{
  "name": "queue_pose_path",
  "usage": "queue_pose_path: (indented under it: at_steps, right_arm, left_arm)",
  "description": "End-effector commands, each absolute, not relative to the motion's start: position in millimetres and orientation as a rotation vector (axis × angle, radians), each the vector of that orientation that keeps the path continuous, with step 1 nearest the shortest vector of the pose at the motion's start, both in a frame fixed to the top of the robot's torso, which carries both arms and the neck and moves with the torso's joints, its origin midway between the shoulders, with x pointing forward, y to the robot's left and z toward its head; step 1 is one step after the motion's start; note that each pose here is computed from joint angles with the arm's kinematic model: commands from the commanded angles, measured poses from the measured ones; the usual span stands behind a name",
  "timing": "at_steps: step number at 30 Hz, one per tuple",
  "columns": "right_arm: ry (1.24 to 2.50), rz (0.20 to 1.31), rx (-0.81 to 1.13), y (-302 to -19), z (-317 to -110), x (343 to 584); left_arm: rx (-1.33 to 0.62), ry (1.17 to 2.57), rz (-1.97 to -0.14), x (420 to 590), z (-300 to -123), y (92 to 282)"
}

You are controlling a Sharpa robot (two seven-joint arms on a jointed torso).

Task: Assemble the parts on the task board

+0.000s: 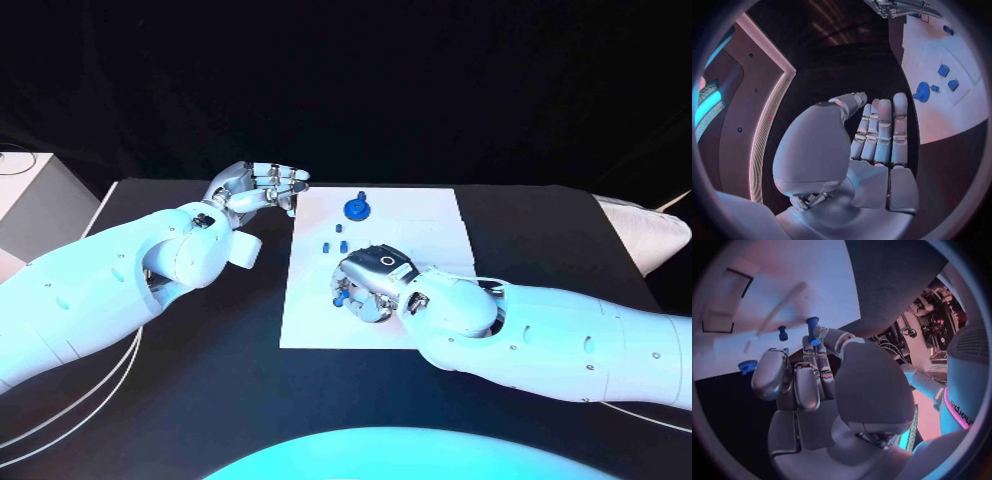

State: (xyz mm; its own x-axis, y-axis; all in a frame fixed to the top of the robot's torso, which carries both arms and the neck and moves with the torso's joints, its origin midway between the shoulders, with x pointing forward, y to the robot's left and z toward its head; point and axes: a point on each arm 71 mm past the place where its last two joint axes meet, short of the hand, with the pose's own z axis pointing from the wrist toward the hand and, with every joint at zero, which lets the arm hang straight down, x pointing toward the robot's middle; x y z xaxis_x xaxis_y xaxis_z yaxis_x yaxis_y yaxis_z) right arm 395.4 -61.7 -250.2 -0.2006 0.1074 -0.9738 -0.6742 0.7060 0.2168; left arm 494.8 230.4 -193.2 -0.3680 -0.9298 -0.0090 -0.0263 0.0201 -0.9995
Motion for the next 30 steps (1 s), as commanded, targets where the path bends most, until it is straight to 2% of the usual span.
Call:
queue_pose_path:
  at_steps: [1,15,30]
  right_arm:
    - [1.677,0.730,-0.522,-58.2,-255.9,393.3]
    - [1.682,0.754,-0.525,-54.6,-256.9,393.6]
    - [1.624,0.757,-0.452,-64.4,-252.6,397.7]
  left_arm:
    - [-1.012,1.515,-1.475,494.2,-192.2,228.2]
    - [-1.012,1.514,-1.474,494.1,-192.0,228.9]
    - [-1.013,1.515,-1.471,494.2,-192.2,229.8]
